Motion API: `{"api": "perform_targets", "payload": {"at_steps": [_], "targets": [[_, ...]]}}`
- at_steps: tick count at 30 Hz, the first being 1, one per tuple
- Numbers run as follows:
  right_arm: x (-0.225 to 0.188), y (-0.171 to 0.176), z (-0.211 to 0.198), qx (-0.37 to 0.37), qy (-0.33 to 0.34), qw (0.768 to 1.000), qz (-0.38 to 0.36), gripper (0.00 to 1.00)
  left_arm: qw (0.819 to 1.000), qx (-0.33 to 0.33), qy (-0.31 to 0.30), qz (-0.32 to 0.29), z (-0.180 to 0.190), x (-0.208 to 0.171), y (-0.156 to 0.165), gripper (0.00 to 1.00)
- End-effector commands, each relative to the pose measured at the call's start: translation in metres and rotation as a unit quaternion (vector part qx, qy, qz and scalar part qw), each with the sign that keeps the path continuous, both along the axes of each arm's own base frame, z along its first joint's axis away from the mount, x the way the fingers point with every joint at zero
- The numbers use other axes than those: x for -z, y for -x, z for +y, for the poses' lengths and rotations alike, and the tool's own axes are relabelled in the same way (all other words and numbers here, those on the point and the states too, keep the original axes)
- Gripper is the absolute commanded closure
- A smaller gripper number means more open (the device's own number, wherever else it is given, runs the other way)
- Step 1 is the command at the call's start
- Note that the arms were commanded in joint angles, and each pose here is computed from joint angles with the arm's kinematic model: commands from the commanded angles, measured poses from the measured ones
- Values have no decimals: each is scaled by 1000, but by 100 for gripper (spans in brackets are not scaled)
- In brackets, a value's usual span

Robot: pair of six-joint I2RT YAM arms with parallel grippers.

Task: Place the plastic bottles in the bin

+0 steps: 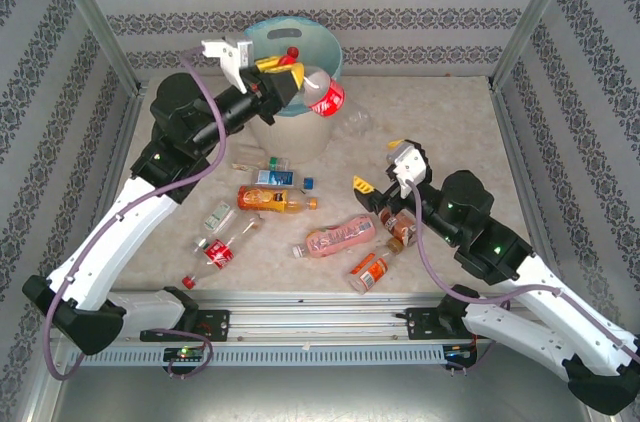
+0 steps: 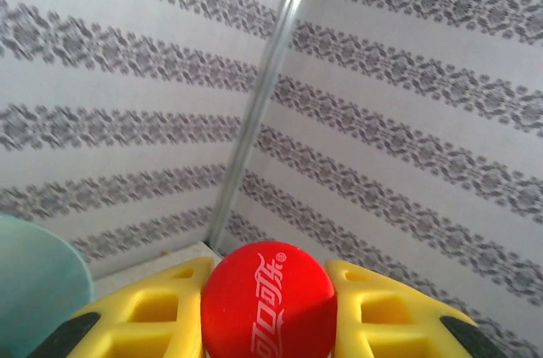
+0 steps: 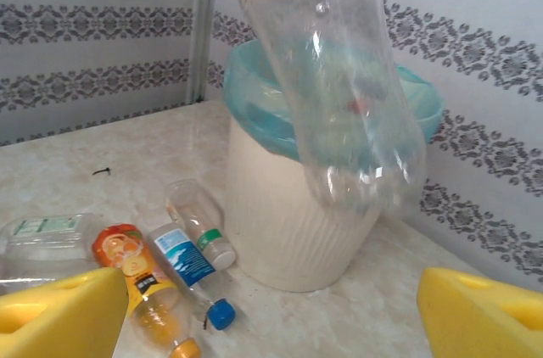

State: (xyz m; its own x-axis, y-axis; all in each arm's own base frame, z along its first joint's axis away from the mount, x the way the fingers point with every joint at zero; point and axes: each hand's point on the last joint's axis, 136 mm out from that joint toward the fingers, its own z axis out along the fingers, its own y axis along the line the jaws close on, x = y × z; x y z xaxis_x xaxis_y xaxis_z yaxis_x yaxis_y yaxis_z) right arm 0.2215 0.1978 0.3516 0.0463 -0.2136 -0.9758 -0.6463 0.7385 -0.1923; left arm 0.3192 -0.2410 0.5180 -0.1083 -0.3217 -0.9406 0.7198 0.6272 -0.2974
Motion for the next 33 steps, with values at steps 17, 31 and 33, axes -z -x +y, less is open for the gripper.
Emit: {"api": "perform_targets", "payload": {"at_steps": [17, 31, 33], "targets": [[-9, -11, -15, 47, 32, 998, -40, 12, 957, -246, -153, -9, 68, -2, -158, 100], [3, -17, -9, 44, 49, 998, -23, 12, 961, -144, -214, 103, 23, 86, -221, 100], [6, -17, -8, 42, 51, 998, -18, 12, 960, -125, -224, 114, 14, 105, -228, 100]]}}
